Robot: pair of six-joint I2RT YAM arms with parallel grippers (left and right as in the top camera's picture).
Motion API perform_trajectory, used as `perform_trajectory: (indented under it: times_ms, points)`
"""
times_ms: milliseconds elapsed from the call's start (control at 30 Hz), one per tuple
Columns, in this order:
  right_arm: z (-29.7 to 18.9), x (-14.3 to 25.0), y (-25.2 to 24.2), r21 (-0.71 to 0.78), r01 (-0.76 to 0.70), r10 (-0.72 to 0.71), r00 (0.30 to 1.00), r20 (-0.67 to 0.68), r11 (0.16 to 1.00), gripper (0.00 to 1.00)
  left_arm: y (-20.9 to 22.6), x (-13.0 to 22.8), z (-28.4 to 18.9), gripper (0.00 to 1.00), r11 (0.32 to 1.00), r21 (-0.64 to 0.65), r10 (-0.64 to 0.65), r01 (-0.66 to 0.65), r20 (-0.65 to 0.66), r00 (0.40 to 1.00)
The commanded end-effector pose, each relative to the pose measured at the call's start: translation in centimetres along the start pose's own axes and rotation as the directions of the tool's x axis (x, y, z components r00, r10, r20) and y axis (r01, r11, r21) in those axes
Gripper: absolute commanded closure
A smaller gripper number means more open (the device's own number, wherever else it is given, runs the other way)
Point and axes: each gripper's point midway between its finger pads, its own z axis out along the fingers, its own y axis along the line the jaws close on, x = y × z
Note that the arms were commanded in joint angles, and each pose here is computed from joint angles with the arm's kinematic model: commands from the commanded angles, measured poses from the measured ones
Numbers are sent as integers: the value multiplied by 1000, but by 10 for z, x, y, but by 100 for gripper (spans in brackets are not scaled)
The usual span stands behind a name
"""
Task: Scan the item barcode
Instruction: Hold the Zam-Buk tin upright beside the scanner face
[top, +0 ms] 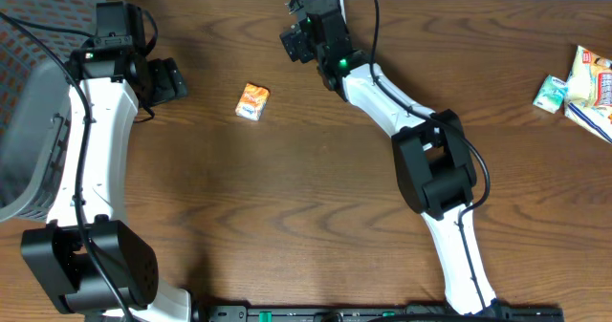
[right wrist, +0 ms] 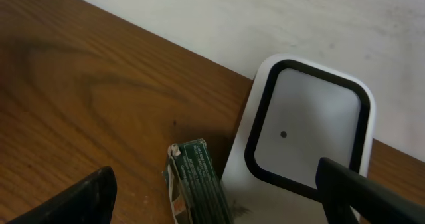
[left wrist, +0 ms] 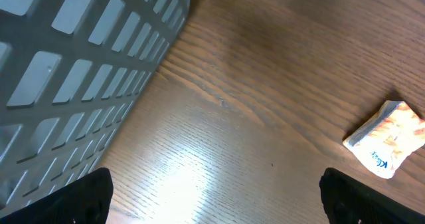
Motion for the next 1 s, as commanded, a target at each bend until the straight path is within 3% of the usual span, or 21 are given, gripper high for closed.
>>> perform_trajectory:
  times_ms: [0, 133, 433, 567, 833, 867, 933, 967]
  points:
    - [12, 22, 9, -152, -6, 3, 1000, -18, 988, 11, 1, 3, 5, 2, 1000, -3, 10, -10, -17, 1000]
    - [16, 32, 18, -237, -16, 10, 1000, -26, 971, 17, 1, 3, 5, 2, 1000, -3, 10, -10, -17, 1000]
    - [18, 39, 12, -220, -22, 13, 999, -42, 975, 16, 1, 3, 5, 3, 1000, -3, 10, -10, -17, 1000]
    - [18, 42, 16, -233, -24, 12, 998, -55, 972, 36, 1, 3, 5, 3, 1000, -3, 10, -10, -17, 1000]
    - [17, 44, 21, -242, -22, 7, 998, -66, 970, 37, 1, 3, 5, 2, 1000, -3, 10, -10, -17, 1000]
    - [17, 45, 21, -242, -23, 7, 998, -68, 970, 42, 1, 3, 5, 3, 1000, -3, 10, -10, -17, 1000]
    - [17, 46, 21, -242, -25, 7, 997, -75, 970, 65, 1, 3, 5, 3, 1000, -3, 10, -10, -17, 1000]
    - [17, 47, 21, -242, -26, 7, 997, -79, 970, 67, 1, 3, 5, 2, 1000, -3, 10, -10, -17, 1000]
